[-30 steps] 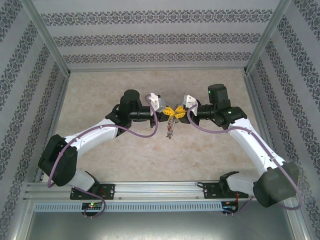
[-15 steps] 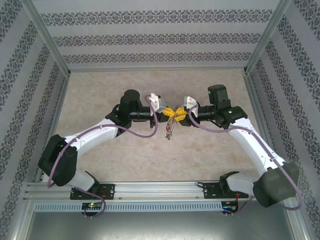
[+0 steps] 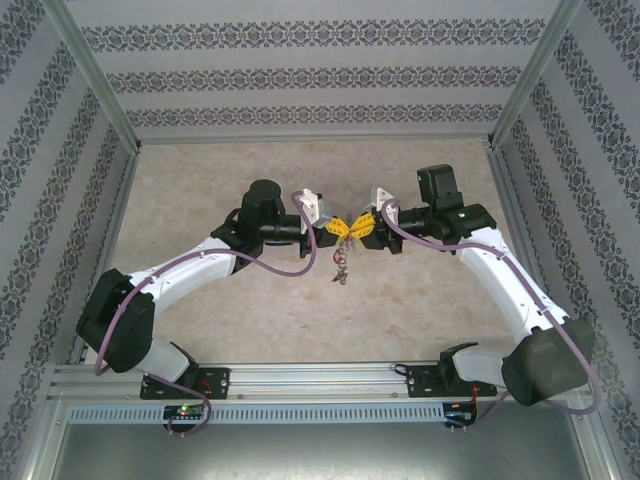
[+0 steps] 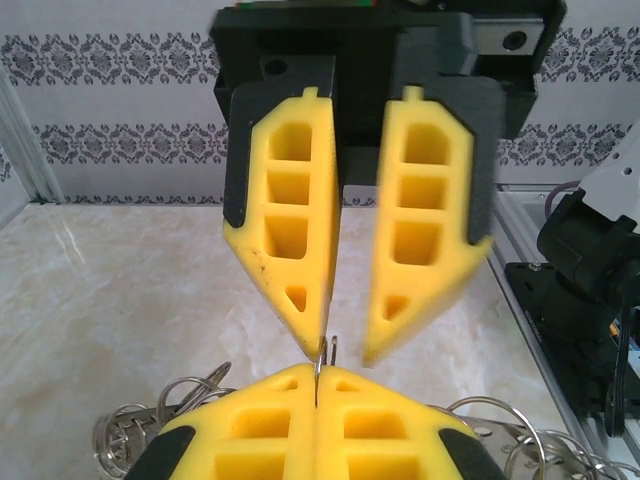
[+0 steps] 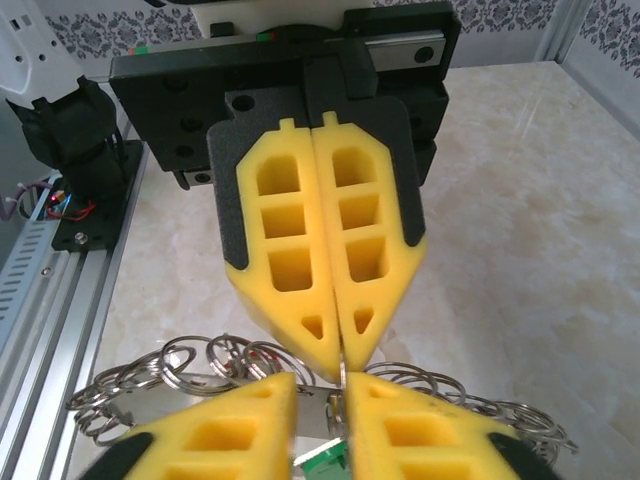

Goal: Put the keys on the keyring

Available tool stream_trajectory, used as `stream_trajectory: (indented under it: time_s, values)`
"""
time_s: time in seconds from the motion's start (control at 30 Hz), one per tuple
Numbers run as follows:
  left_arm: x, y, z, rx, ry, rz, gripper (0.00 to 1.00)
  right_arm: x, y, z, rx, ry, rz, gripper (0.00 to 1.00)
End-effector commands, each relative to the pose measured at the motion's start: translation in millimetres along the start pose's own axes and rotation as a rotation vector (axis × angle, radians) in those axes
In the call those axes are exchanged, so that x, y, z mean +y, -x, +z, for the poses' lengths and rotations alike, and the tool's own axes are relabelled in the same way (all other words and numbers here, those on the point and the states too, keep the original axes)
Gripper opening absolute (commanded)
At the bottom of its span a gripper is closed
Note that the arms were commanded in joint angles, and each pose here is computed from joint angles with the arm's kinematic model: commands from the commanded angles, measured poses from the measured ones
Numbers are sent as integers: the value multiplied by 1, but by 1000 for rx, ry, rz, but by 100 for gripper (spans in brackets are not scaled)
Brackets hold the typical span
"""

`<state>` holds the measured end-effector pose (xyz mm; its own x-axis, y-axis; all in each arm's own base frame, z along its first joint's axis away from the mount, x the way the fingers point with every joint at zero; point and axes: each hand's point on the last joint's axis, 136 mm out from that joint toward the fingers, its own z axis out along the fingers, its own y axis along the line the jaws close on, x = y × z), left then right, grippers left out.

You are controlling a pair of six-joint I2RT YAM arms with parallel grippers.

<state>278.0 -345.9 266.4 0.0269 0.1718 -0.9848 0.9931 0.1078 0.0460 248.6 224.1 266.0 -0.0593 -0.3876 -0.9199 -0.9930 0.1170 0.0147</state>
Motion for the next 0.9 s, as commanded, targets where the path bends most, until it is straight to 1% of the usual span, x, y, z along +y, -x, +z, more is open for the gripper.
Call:
stream_trajectory:
  time_s: [0.0, 0.07, 0.1, 0.13, 0.17, 0.4, 0.6, 0.67, 0.87]
  values:
    - [2, 23, -2, -36, 3, 69, 0, 9, 10, -4, -33, 45, -3, 11]
    - [1, 23, -2, -37, 2, 68, 0, 7, 8, -4, -23, 31, -11, 12]
    - [2, 23, -1, -38, 1, 68, 0, 5, 6, -3, -11, 18, -16, 13]
    - [2, 24, -2, -40, 1, 68, 0, 4, 4, -2, 2, 8, -20, 20]
    - [2, 25, -1, -43, 1, 68, 0, 3, 3, -2, 10, 1, -21, 25]
    - [-3, 30, -2, -66, -25, 74, 0, 3, 4, -1, 14, -2, -37, 24]
    - [-3, 31, -3, -67, -21, 74, 0, 3, 6, 1, 14, 3, -45, 24]
    - [-3, 32, -3, -68, -22, 75, 0, 3, 7, 2, 11, 10, -48, 21]
    - [-3, 27, -3, -54, -16, 71, 0, 4, 11, 2, 2, 22, -50, 0]
